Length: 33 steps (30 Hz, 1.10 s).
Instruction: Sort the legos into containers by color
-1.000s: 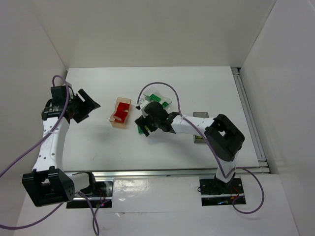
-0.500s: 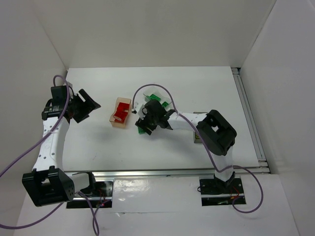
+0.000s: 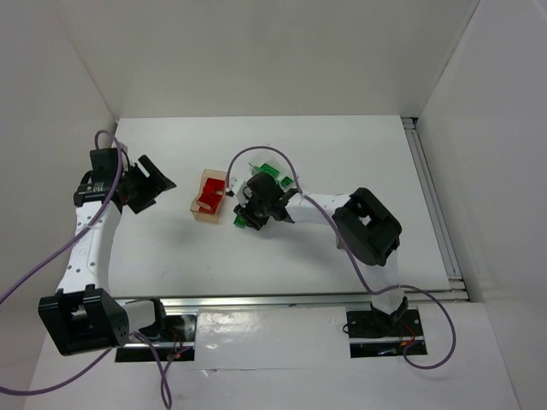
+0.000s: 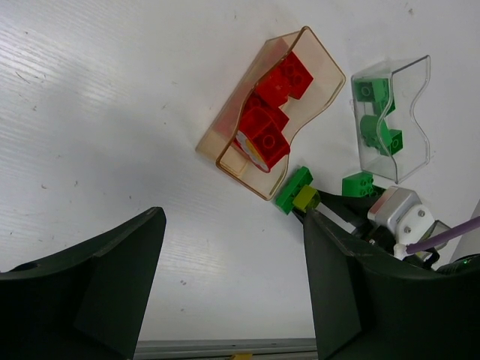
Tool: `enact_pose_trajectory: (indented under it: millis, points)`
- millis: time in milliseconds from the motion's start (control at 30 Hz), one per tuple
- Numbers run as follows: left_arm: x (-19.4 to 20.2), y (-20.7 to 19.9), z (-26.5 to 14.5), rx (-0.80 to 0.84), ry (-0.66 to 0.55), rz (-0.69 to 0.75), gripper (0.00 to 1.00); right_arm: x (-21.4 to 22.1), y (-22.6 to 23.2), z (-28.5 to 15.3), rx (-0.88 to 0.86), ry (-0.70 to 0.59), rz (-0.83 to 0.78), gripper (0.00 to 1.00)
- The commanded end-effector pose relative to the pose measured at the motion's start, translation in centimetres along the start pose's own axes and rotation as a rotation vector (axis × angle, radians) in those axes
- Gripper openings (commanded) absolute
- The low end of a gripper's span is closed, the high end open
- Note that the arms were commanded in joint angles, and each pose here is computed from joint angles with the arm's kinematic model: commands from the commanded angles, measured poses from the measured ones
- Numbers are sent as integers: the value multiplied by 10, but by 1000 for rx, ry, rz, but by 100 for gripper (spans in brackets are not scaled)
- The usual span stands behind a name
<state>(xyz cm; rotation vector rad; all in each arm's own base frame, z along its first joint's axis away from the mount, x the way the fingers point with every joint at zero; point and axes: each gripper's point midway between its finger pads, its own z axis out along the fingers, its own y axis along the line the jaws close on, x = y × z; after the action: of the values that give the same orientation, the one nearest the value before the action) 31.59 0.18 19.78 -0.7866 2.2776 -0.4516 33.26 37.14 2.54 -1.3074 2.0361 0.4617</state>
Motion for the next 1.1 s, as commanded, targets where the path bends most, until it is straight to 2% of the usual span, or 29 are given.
enact_pose_trajectory:
  millis: [0,33,67,167,233,267,367,467,567,700,767,933,1067]
  points:
    - [4,-9,8,44,26,75,82,-31,-4,-17,30,-85,42,1]
    - [10,-23,10,70,46,118,82,-26,-4,-20,40,-84,51,0]
    - [17,-21,12,38,79,139,84,-35,-5,-31,55,-114,66,0]
    - [36,-37,22,80,173,176,85,-42,-4,-57,82,-161,99,0]
    - [45,-59,24,201,204,228,85,-46,-4,-72,100,-190,114,0]
    - [63,-74,30,267,279,257,86,-49,-1,-88,105,-223,118,0]
    - [81,-99,35,327,334,325,89,-46,3,-110,118,-256,149,0]
    - [108,-132,35,470,417,352,91,-60,10,-145,130,-345,176,0]
    - [138,-165,23,644,515,332,87,-67,18,-161,98,-406,223,0]
    - [149,-180,24,687,517,328,85,-64,24,-164,90,-401,218,0]
    - [159,-181,28,671,545,325,81,-63,21,-167,109,-400,222,0]
    - [164,-186,31,691,571,291,75,-60,17,-169,136,-397,217,0]
    - [171,-190,32,694,579,316,66,-57,18,-168,135,-386,218,0]
